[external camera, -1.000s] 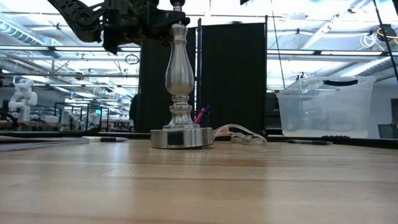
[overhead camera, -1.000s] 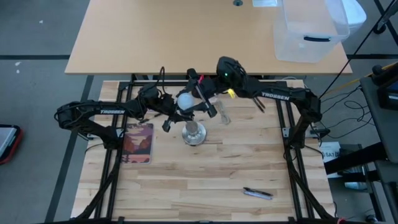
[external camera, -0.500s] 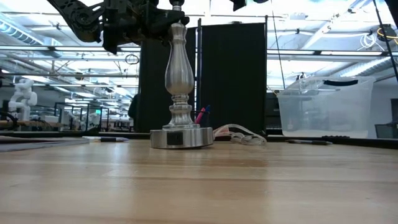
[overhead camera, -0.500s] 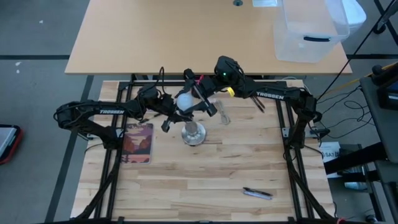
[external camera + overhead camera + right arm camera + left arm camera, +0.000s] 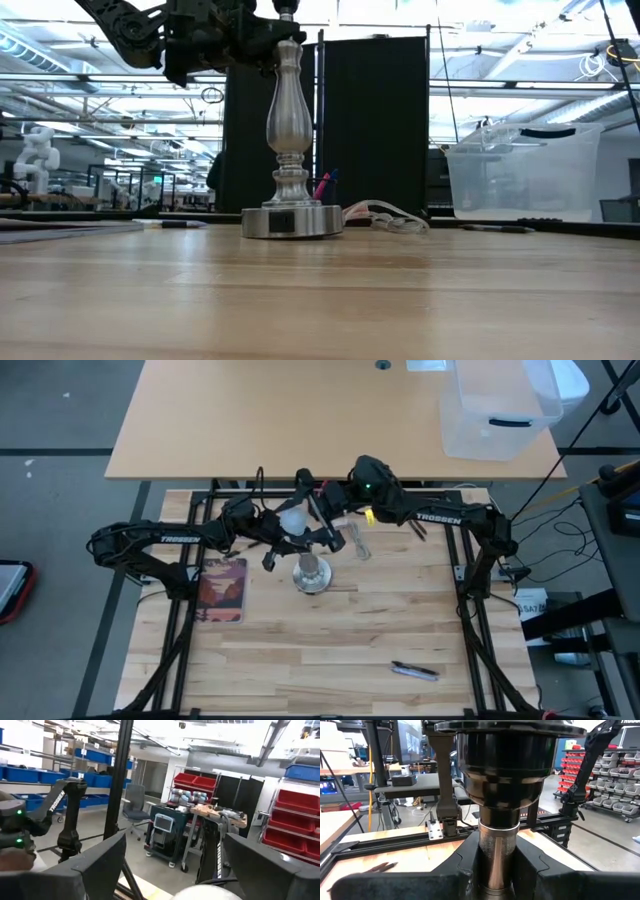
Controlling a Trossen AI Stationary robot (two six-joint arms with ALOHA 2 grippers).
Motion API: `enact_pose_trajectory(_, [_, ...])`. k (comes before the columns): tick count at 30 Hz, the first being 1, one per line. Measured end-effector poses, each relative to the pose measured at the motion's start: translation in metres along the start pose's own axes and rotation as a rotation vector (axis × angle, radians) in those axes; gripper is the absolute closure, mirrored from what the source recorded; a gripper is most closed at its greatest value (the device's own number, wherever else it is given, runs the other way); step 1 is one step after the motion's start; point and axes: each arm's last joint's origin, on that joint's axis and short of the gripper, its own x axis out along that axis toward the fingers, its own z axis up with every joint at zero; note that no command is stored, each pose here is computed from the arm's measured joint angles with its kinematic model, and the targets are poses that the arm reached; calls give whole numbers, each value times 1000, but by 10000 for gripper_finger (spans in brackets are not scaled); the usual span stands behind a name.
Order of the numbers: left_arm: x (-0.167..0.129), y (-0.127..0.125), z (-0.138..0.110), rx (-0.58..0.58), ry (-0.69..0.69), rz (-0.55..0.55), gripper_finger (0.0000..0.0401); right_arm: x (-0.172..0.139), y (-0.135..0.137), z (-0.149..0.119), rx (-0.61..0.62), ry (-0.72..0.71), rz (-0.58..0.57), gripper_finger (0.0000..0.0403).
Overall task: Screw lightbulb
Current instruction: Remove the lightbulb from the desk lamp
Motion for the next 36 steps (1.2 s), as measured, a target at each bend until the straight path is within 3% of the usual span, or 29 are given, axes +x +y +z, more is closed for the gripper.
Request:
enact_pose_trajectory(5, [0,1,0,-6,2,28,327,1,3,9,-19,8,-8,59])
enact_pose_trajectory(11, [1,3,-1,-28,6,127,327,-6,20,36,-180,156,-322,62])
enact_pose_trajectory(13, [0,4,-1,-28,7,152,327,-2,29,39,-211,190,-369,62])
enact_pose_trajectory(17, [0,5,-1,-33,7,215,327,5,45,45,-185,202,-413,62])
enact_pose_trajectory(28, [1,7,0,-53,0,323,327,17,69,45,-135,327,-826,62])
enact_pose_trajectory(36, [2,6,0,-53,-1,389,327,28,79,31,-86,380,-1029,62])
